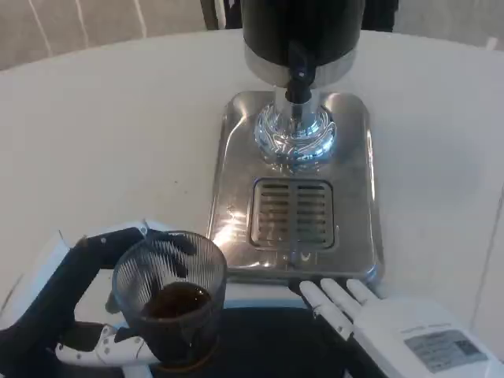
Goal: Grasp the cup under the faucet to collect the drink, then remove the cup.
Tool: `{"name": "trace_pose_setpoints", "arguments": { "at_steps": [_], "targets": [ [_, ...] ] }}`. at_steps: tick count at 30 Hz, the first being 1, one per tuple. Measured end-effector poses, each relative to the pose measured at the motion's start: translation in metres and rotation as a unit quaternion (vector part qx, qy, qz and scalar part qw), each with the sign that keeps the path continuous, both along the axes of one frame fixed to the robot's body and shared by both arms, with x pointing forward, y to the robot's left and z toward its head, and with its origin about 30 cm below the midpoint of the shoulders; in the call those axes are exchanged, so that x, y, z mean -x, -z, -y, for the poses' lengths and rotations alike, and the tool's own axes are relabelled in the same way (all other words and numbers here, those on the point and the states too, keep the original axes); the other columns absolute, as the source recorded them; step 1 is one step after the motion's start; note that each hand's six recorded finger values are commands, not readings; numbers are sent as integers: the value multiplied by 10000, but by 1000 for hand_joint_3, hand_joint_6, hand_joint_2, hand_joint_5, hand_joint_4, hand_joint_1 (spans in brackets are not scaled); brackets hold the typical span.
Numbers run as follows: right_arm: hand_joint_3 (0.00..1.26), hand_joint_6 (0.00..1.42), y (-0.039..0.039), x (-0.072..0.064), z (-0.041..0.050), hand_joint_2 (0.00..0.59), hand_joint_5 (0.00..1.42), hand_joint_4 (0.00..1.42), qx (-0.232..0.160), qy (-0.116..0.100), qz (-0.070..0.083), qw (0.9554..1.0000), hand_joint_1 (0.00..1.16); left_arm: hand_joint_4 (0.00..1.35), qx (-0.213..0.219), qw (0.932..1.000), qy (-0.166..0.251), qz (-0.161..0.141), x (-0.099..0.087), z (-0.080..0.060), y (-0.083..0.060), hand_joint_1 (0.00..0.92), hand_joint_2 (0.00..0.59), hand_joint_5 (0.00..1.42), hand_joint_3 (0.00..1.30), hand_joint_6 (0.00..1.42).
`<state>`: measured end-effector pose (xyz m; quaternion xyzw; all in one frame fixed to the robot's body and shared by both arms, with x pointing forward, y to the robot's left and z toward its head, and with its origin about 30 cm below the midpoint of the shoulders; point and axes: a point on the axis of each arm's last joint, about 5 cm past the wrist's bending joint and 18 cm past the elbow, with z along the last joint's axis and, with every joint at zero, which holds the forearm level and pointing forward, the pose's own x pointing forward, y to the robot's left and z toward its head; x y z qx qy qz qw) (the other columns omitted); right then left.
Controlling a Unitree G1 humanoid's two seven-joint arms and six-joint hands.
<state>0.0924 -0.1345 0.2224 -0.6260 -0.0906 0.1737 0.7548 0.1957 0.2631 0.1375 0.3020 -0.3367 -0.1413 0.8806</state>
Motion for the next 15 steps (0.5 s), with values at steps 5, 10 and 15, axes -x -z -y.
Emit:
{"name": "trace_pose_setpoints", "arguments": {
  "at_steps": [5, 10, 15],
  "targets": [
    [0, 0, -1, -1, 5, 548, 0, 0, 0, 23, 0, 10000, 130, 1146, -3, 10000, -8, -23, -4, -1, -1, 620, 0, 1376, 942, 1303],
    [0, 0, -1, -4, 10, 546, 0, 0, -20, 56, -27, 10000, 129, 1146, 7, 10000, -17, -34, -13, 1, -5, 620, 0, 1364, 942, 1306],
    [0, 0, -4, -10, 14, 545, 0, 0, -43, 87, -51, 9999, 129, 1146, 14, 10000, -20, -34, -20, 4, -7, 620, 0, 1362, 942, 1309]
  ]
}}
